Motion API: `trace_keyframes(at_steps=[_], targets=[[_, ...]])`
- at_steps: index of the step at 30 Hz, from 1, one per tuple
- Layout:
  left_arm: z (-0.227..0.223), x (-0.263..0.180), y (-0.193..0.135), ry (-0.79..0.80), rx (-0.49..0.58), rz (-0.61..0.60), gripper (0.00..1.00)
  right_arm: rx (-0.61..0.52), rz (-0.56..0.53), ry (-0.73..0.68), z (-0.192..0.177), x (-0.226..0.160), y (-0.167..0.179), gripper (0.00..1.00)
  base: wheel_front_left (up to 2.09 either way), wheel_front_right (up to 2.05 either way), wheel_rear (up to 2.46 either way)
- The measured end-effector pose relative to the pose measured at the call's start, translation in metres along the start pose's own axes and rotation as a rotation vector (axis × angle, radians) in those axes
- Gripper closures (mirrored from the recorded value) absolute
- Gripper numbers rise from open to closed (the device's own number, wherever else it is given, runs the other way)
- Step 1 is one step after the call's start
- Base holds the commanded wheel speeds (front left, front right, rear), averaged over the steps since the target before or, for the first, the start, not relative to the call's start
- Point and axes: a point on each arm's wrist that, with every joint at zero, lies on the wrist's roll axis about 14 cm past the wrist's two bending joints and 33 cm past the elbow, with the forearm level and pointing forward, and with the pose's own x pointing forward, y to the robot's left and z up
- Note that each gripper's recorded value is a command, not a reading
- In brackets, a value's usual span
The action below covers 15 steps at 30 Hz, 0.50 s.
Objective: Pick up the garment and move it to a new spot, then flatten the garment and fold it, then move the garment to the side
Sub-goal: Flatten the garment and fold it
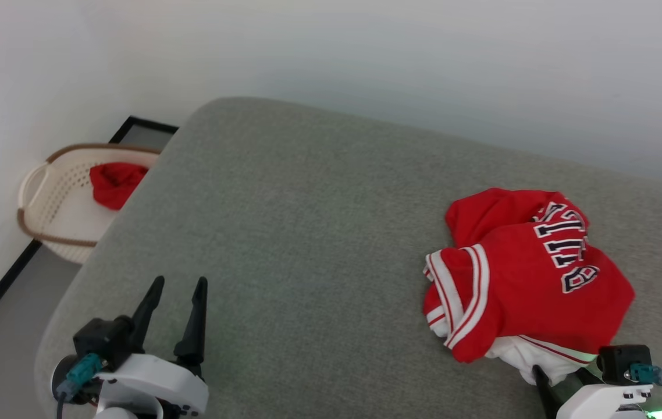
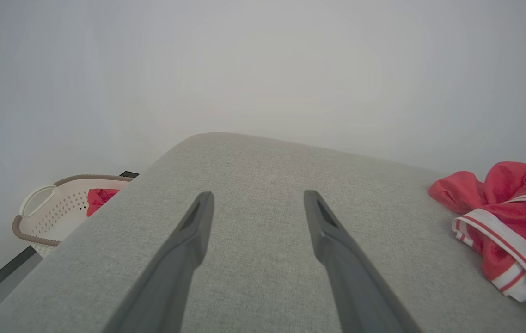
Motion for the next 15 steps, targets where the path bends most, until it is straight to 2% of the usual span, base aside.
trace_keyframes(at_steps=[6, 7, 8, 9, 10, 15], targets=[[-0.005, 0.0, 0.007, 0.015, -0.002, 0.027, 0.0, 0.009, 0.008, 0.053, -0.004, 0.016, 0.003, 0.0, 0.0, 0.0, 0.0], [-0.005, 0.0, 0.009, 0.017, -0.001, 0.031, 0.0, 0.011, 0.006, 0.058, -0.005, 0.018, 0.003, 0.06, 0.0, 0.0, 0.0], [-0.005, 0.001, 0.01, 0.017, -0.001, 0.034, 0.0, 0.013, 0.006, 0.066, -0.005, 0.02, 0.003, 0.52, 0.0, 0.0, 0.0], [-0.005, 0.001, 0.011, 0.018, 0.0, 0.037, 0.0, 0.013, 0.006, 0.072, -0.006, 0.022, 0.003, 0.78, 0.0, 0.0, 0.0], [-0.005, 0.001, 0.012, 0.017, 0.0, 0.04, 0.0, 0.013, 0.006, 0.078, -0.006, 0.023, 0.003, 1.0, 0.0, 0.0, 0.0], [-0.002, 0.003, 0.015, 0.007, -0.005, 0.048, 0.0, 0.008, -0.001, 0.087, -0.003, 0.026, 0.002, 1.0, 0.0, 0.0, 0.0]])
